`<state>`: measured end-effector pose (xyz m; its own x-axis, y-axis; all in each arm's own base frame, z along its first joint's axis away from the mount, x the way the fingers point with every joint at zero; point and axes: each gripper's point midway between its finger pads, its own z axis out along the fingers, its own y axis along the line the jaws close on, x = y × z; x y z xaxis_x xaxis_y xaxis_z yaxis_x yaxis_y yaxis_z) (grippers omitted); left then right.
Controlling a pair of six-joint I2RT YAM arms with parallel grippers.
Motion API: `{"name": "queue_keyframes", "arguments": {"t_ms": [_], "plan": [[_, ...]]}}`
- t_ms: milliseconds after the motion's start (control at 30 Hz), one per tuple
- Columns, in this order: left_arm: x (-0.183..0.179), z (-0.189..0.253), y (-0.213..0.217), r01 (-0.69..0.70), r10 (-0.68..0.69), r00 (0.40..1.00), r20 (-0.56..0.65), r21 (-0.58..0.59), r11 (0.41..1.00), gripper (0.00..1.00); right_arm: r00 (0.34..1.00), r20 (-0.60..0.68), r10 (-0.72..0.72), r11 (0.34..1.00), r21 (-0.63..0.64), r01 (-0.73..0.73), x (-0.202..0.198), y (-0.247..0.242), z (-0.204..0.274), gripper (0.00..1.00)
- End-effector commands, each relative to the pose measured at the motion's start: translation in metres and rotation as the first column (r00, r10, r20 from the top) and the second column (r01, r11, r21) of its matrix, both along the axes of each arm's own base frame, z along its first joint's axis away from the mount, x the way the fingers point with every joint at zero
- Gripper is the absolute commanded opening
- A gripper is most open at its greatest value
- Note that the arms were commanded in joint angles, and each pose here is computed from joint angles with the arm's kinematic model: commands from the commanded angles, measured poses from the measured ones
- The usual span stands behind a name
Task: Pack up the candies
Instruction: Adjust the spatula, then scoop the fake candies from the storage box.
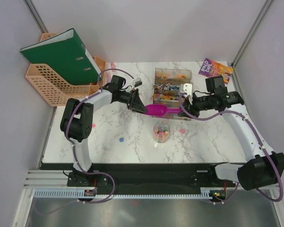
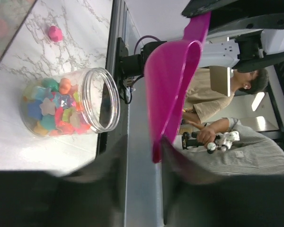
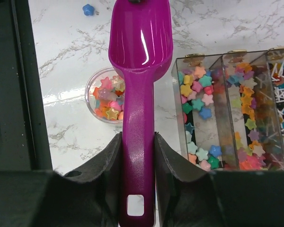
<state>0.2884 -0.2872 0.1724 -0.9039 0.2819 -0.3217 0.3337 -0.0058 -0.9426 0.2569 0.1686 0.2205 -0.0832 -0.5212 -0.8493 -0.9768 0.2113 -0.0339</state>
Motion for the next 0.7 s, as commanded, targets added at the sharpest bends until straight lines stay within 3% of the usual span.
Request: {"name": "queue_keyframes", "arguments": {"t_ms": [0, 33, 100, 133, 167, 200, 300, 400, 533, 667], "plan": [[0.013, 0.008, 0.003, -0.005, 0.005, 0.999, 0.032, -0.017, 1.0, 0.52, 0.997, 0.068, -0.044, 0.999, -0.001, 0.044, 0.02, 0.0, 0.032, 0.0], [0.02, -0.016, 0.007, -0.061, 0.05, 0.994, 0.096, 0.114, 0.992, 0.56, 0.991, 0.114, -0.071, 0.997, -0.011, 0.073, 0.032, -0.005, 0.046, 0.0], [0.049, -0.027, 0.011, -0.129, 0.072, 0.97, 0.231, 0.242, 0.962, 0.58, 0.983, 0.138, -0.125, 0.989, -0.062, 0.134, 0.055, -0.018, 0.046, 0.0], [0.068, -0.049, 0.023, -0.213, 0.097, 0.95, 0.297, 0.388, 0.897, 0.59, 0.966, 0.186, -0.177, 0.976, -0.095, 0.197, 0.072, -0.034, 0.055, 0.0], [0.088, -0.045, 0.026, -0.265, 0.097, 0.918, 0.385, 0.413, 0.871, 0.59, 0.964, 0.187, -0.188, 0.968, -0.128, 0.214, 0.08, -0.042, 0.052, 0.0], [0.105, -0.061, 0.037, -0.332, 0.101, 0.895, 0.435, 0.497, 0.802, 0.59, 0.967, 0.189, -0.169, 0.961, -0.185, 0.204, 0.094, -0.05, 0.038, 0.0], [0.139, -0.06, 0.05, -0.439, 0.08, 0.83, 0.553, 0.556, 0.706, 0.58, 0.966, 0.176, -0.189, 0.922, -0.307, 0.236, 0.126, -0.082, 0.022, 0.0], [0.165, -0.055, 0.051, -0.498, 0.068, 0.782, 0.619, 0.556, 0.665, 0.57, 0.956, 0.209, -0.205, 0.888, -0.371, 0.271, 0.161, -0.114, 0.027, 0.0], [0.182, -0.047, 0.034, -0.496, 0.042, 0.752, 0.658, 0.522, 0.694, 0.56, 0.945, 0.217, -0.247, 0.864, -0.391, 0.316, 0.191, -0.137, 0.024, 0.0], [0.173, -0.06, 0.005, -0.448, -0.027, 0.749, 0.662, 0.537, 0.715, 0.57, 0.933, 0.218, -0.287, 0.857, -0.376, 0.352, 0.205, -0.144, 0.024, 0.0]]}}
